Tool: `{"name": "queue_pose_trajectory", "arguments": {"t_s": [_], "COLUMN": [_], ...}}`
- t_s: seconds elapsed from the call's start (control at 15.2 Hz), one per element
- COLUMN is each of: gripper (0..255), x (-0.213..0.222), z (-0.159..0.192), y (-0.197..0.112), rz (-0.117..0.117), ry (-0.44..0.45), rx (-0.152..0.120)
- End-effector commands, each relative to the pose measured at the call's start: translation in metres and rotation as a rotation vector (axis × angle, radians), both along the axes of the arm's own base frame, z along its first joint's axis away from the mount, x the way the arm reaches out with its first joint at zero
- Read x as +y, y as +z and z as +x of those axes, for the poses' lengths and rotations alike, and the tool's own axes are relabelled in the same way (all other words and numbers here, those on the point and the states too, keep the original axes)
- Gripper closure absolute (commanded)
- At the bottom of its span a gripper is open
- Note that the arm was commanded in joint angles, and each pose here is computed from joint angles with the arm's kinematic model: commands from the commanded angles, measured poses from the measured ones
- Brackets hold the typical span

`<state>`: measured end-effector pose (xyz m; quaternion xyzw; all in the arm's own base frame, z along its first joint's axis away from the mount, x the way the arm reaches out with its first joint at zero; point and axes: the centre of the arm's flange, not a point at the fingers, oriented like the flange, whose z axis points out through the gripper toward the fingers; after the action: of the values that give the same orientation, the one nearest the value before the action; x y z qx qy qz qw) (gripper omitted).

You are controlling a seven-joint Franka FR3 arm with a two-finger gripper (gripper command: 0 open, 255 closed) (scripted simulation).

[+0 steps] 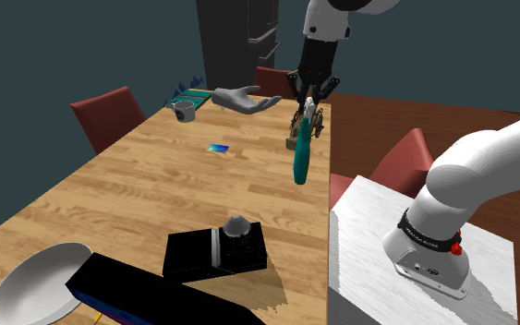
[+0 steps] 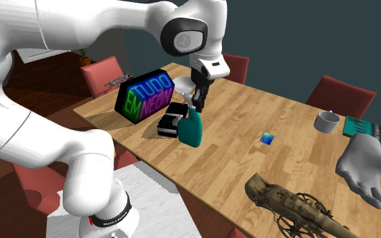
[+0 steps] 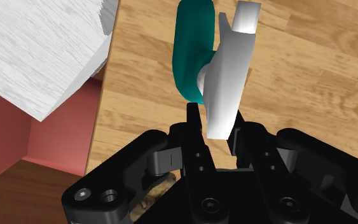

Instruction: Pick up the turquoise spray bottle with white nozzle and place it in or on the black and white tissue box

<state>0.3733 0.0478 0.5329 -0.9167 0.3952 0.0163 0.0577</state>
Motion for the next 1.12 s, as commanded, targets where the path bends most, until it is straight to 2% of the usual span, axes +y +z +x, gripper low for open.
{"name": "queue_pose_trajectory", "arguments": {"t_s": [0.0, 0.53, 1.06], "gripper": [255, 255, 255], "x": [-0.001, -0.001, 0.1], "z": [0.0, 0.0, 0.012], "y": [0.012, 0.05, 0.079], "rz": [0.0, 0.0, 0.0], "ry": [0.0, 0.0, 0.0], "rx": [0.0, 0.0, 0.0]}}
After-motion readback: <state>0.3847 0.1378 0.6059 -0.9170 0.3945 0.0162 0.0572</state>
